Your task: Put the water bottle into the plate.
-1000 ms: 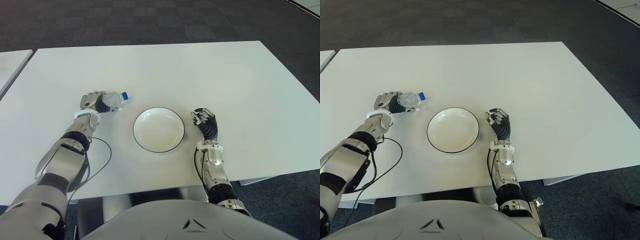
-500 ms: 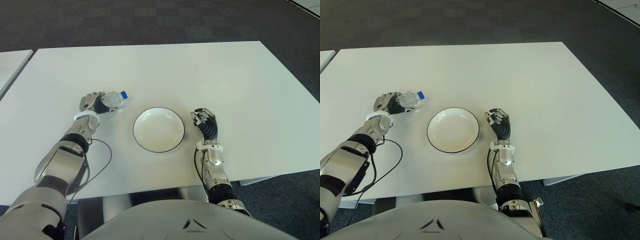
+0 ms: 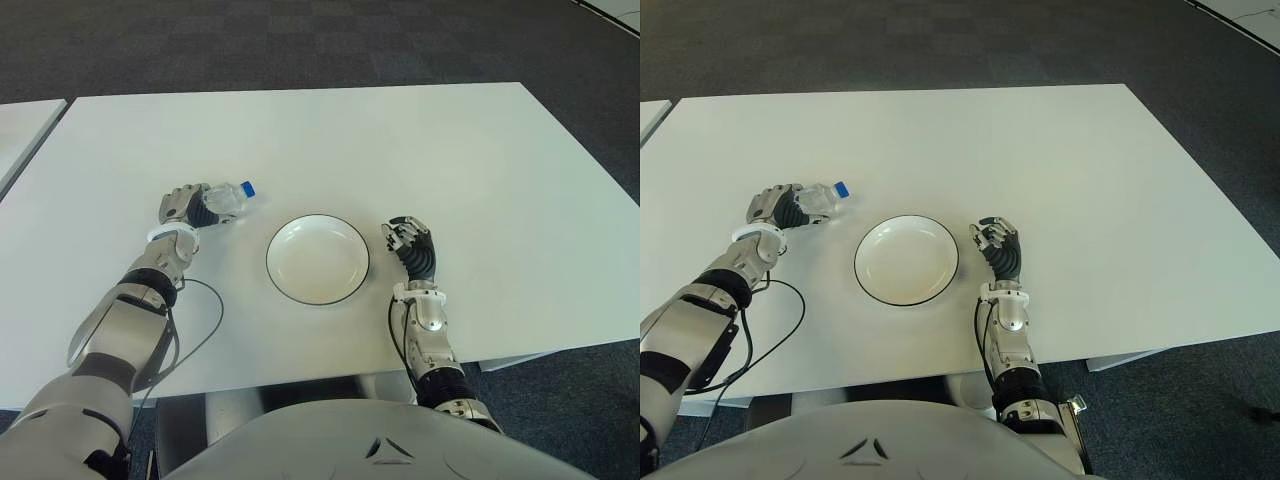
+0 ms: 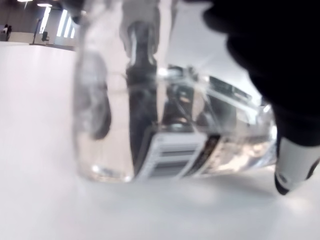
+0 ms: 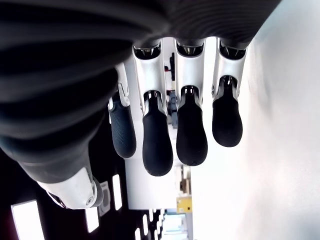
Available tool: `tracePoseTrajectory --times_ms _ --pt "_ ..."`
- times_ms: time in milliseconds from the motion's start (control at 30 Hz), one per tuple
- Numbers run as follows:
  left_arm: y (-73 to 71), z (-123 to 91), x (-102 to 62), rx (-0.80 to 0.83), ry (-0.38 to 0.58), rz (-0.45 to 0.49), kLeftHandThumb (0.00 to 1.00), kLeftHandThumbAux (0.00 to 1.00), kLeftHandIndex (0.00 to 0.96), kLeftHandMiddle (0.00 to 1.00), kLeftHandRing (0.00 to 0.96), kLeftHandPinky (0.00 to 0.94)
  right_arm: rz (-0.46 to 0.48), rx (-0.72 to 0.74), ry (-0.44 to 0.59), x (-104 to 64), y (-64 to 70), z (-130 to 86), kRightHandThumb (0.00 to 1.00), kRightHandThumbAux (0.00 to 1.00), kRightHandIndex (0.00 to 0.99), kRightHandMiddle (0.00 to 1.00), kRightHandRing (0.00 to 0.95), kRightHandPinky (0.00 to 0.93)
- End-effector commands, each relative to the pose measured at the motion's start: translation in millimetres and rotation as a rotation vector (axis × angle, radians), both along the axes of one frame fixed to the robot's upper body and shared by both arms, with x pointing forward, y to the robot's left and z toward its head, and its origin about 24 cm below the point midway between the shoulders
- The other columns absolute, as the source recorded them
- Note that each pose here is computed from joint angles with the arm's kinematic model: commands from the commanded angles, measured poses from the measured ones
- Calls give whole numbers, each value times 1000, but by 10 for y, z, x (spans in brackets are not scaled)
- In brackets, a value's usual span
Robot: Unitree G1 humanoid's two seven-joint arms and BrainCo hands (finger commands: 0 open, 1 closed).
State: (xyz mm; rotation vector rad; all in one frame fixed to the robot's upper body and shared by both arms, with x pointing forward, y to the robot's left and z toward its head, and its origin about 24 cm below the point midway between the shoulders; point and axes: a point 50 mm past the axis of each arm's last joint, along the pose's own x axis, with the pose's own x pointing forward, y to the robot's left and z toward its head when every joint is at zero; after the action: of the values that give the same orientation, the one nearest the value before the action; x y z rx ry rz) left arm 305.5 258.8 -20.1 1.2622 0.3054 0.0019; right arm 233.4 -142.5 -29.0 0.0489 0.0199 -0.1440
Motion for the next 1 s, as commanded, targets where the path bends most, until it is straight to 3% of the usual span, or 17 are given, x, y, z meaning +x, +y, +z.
tracePoseTrajectory --times_ms 33,200,433,567,867,1000 --pt "-81 -275 -219 -20 113 -9 851 670 394 542 852 833 -29 43 191 -278 19 -343 704 727 434 681 673 667" --pt "-129 -183 -148 -53 37 -26 851 670 393 539 850 820 -27 44 184 -280 19 -341 704 726 434 680 673 671" --pt "-354 164 -54 -276 -195 -105 851 670 393 534 854 827 -24 43 186 -280 13 -347 704 726 434 679 670 669" --pt "-401 304 -58 -389 -257 -133 851 670 393 533 860 838 -20 40 191 -280 11 -350 703 726 434 677 668 667" --pt "-551 585 -145 -562 -354 -213 850 671 393 532 869 834 -17 23 193 -290 10 -340 703 727 434 675 667 662" --pt "-721 756 -255 -669 -409 -277 850 671 393 531 869 830 -21 19 196 -292 11 -331 703 728 434 678 669 663"
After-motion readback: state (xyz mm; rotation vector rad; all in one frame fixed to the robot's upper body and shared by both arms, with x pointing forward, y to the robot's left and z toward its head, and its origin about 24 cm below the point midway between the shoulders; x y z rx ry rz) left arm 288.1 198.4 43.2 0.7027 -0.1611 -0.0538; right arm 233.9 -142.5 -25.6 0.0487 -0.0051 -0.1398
